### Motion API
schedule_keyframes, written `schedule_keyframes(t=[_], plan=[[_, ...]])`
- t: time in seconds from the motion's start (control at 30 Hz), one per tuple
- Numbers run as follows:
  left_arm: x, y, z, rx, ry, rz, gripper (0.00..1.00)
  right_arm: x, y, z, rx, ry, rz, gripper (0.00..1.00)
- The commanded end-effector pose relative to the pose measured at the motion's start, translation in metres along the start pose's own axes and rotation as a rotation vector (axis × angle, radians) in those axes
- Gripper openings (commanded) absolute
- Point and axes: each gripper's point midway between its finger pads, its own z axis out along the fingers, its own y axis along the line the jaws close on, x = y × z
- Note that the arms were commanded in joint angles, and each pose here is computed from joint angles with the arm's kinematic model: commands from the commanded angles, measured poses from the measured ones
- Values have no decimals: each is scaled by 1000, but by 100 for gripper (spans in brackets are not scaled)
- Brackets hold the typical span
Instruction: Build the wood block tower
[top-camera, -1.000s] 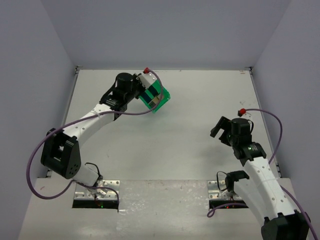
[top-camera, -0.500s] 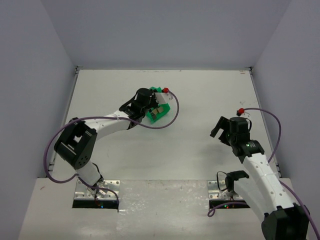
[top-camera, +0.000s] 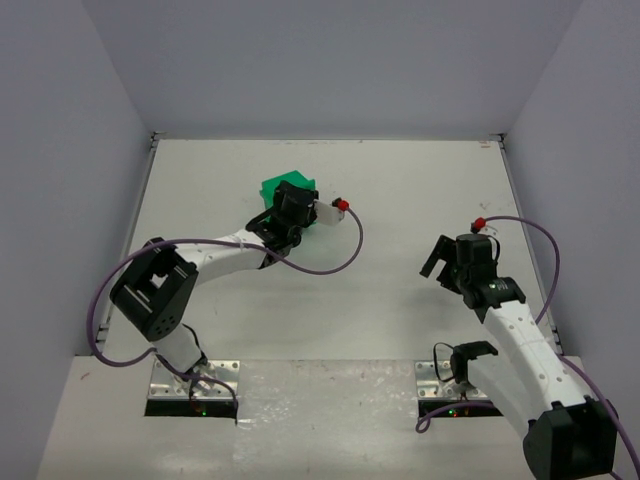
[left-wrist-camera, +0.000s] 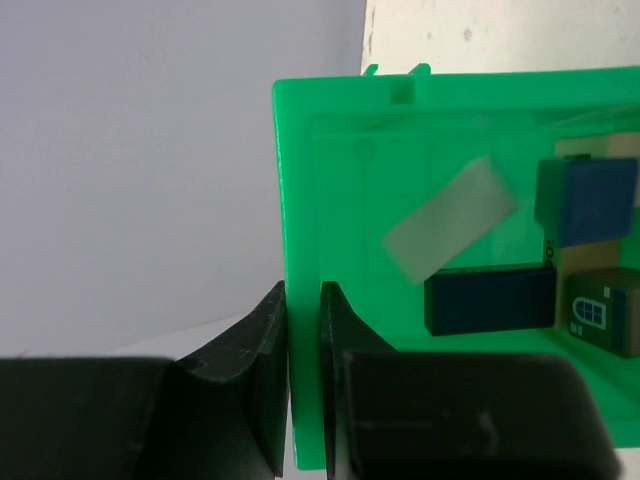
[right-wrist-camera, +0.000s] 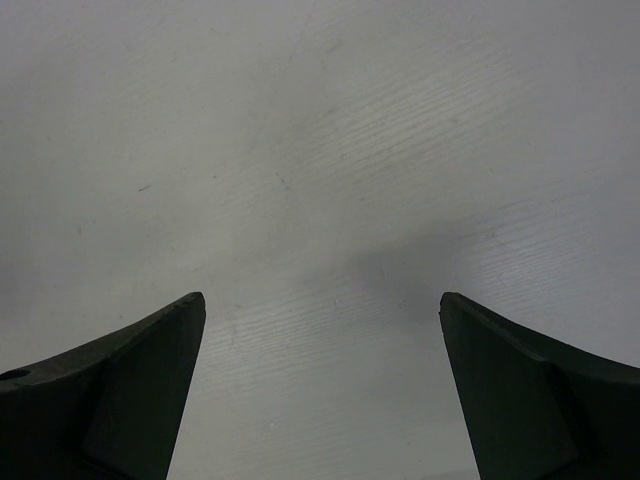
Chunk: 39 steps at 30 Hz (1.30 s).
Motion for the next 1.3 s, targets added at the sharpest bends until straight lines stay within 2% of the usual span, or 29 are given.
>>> schedule_keyframes(t=[0.0, 0.77, 1.27], plan=[[10, 9, -18, -40, 77, 135, 0, -18, 5, -6, -5, -52, 13, 99], [-5, -27, -36, -57, 238, 326, 0, -15, -2, -5, 28, -53, 13, 99], [-33, -51, -41, -59, 228, 404, 0, -13, -8, -3, 56, -51, 14, 99]])
